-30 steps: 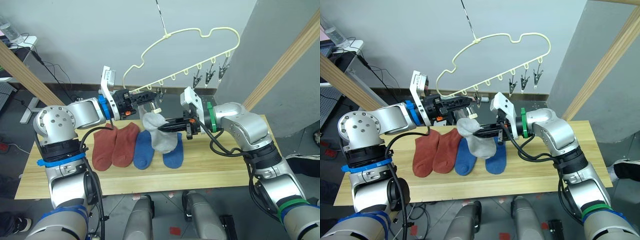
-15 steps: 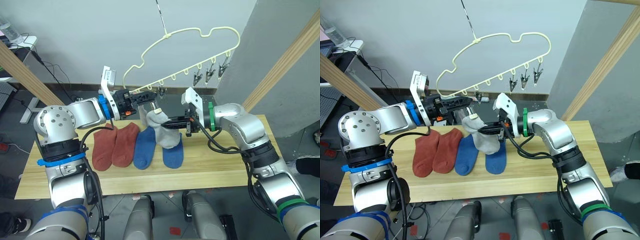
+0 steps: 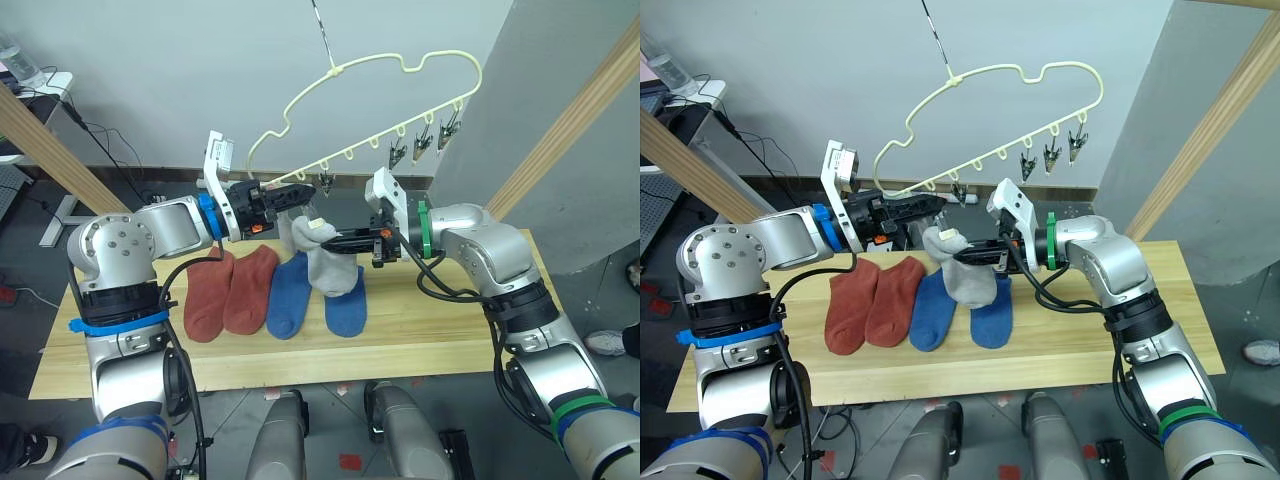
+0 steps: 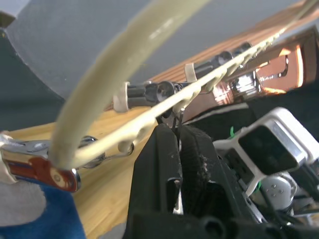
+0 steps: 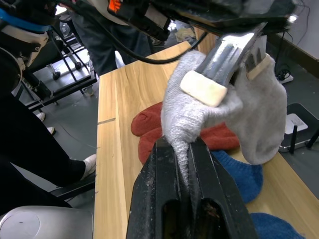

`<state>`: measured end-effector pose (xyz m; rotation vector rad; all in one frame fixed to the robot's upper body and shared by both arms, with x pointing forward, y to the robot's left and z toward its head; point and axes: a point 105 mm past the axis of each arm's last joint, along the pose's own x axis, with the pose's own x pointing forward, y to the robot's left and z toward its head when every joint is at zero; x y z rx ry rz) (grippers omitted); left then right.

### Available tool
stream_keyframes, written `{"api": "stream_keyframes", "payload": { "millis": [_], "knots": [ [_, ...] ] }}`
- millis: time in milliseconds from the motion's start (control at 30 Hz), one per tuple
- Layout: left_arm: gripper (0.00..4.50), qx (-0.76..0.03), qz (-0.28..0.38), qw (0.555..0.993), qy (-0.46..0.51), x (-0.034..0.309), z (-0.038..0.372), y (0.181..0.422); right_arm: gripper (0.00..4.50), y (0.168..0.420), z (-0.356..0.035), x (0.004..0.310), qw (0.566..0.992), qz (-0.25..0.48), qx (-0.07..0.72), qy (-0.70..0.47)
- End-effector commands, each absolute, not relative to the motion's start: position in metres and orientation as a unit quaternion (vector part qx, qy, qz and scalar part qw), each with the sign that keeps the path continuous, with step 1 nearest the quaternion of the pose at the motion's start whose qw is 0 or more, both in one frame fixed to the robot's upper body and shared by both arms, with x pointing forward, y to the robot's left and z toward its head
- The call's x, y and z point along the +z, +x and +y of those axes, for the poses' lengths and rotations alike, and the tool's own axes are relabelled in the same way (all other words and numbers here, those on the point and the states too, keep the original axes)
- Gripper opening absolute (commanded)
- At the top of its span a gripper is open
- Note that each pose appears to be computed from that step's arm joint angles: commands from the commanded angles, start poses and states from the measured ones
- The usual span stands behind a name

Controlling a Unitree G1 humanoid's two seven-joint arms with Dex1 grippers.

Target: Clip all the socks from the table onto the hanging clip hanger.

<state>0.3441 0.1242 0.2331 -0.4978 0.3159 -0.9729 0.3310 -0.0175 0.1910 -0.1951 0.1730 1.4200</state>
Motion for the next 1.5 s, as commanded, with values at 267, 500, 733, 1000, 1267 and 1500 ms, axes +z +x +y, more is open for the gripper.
{"api": "stream_keyframes", "payload": {
  "millis": [267, 500, 733, 1000, 1267, 1500],
  "knots": [
    [3.65, -0.473, 0.142, 0.840, -0.224, 0.241, 0.123, 0.340, 0.00, 0.335, -0.015, 0.201, 0.763, 0.050, 0.638, -0.092],
    [4.50, -0.441, 0.144, 0.880, -0.105, 0.231, 0.139, 0.317, 0.78, 0.341, -0.003, 0.199, 0.783, 0.041, 0.615, -0.083],
    [4.50, -0.418, 0.133, 0.898, -0.039, 0.216, 0.141, 0.301, 3.22, 0.337, -0.003, 0.195, 0.789, 0.037, 0.608, -0.083],
    [4.50, -0.349, 0.014, 0.935, 0.060, 0.215, 0.135, 0.306, 4.47, 0.322, -0.033, 0.208, 0.839, -0.004, 0.538, -0.087],
    [4.50, -0.244, -0.112, 0.959, 0.092, 0.221, 0.138, 0.322, 4.47, 0.301, -0.041, 0.241, 0.881, -0.087, 0.461, -0.062],
    [3.30, -0.235, -0.152, 0.956, 0.088, 0.220, 0.130, 0.331, 4.50, 0.300, -0.046, 0.247, 0.896, -0.104, 0.427, -0.062]
  ]
}}
